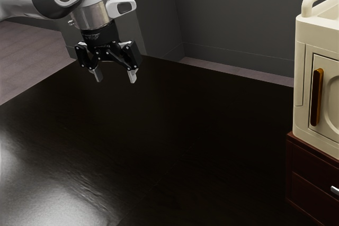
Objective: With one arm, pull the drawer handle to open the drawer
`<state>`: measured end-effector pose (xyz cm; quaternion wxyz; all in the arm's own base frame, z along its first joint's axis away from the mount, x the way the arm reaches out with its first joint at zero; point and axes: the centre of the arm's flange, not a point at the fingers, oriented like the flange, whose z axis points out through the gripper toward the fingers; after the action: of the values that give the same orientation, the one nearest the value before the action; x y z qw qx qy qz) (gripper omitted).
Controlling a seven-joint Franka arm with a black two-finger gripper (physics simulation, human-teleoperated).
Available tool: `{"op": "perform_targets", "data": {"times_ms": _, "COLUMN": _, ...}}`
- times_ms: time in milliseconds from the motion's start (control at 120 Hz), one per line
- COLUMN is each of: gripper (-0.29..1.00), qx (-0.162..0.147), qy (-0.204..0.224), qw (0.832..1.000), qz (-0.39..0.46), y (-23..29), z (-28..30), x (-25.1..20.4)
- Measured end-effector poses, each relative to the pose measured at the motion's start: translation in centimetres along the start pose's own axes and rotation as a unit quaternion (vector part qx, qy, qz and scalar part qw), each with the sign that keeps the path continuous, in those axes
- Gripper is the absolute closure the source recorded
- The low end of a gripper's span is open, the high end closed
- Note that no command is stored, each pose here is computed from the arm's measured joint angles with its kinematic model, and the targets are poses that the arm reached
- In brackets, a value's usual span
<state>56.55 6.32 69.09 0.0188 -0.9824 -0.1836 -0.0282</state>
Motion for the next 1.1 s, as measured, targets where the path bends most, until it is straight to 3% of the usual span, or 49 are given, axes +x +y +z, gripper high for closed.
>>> {"op": "perform_targets", "data": {"times_ms": 183, "gripper": 0.00, "qx": -0.014, "qy": 0.000, "qw": 1.000, "qz": -0.008, "y": -0.8, "z": -0.5, "x": 0.0}}
{"op": "perform_targets", "data": {"times_ms": 300, "gripper": 0.00, "qx": -0.040, "qy": 0.050, "qw": 0.998, "qz": -0.019, "y": -2.5, "z": -7.6, "x": -2.8}}
{"op": "perform_targets", "data": {"times_ms": 367, "gripper": 0.00, "qx": -0.050, "qy": 0.058, "qw": 0.996, "qz": -0.037, "y": -3.6, "z": -11.2, "x": -5.8}}
{"op": "perform_targets", "data": {"times_ms": 467, "gripper": 0.00, "qx": -0.045, "qy": 0.039, "qw": 0.995, "qz": -0.082, "y": -4.0, "z": -12.8, "x": -8.6}}
{"op": "perform_targets", "data": {"times_ms": 583, "gripper": 0.00, "qx": -0.060, "qy": 0.026, "qw": 0.997, "qz": -0.047, "y": 2.7, "z": -15.7, "x": -15.1}}
{"op": "perform_targets", "data": {"times_ms": 683, "gripper": 0.00, "qx": -0.077, "qy": 0.001, "qw": 0.994, "qz": -0.081, "y": 3.2, "z": -16.5, "x": -17.7}}
{"op": "perform_targets", "data": {"times_ms": 817, "gripper": 0.00, "qx": -0.065, "qy": -0.018, "qw": 0.990, "qz": -0.120, "y": 4.4, "z": -16.0, "x": -18.6}}
{"op": "perform_targets", "data": {"times_ms": 883, "gripper": 0.00, "qx": -0.054, "qy": -0.054, "qw": 0.991, "qz": -0.112, "y": 5.0, "z": -14.0, "x": -18.4}}
{"op": "perform_targets", "data": {"times_ms": 1100, "gripper": 0.00, "qx": -0.042, "qy": -0.135, "qw": 0.990, "qz": 0.023, "y": 5.7, "z": -6.1, "x": -13.0}}
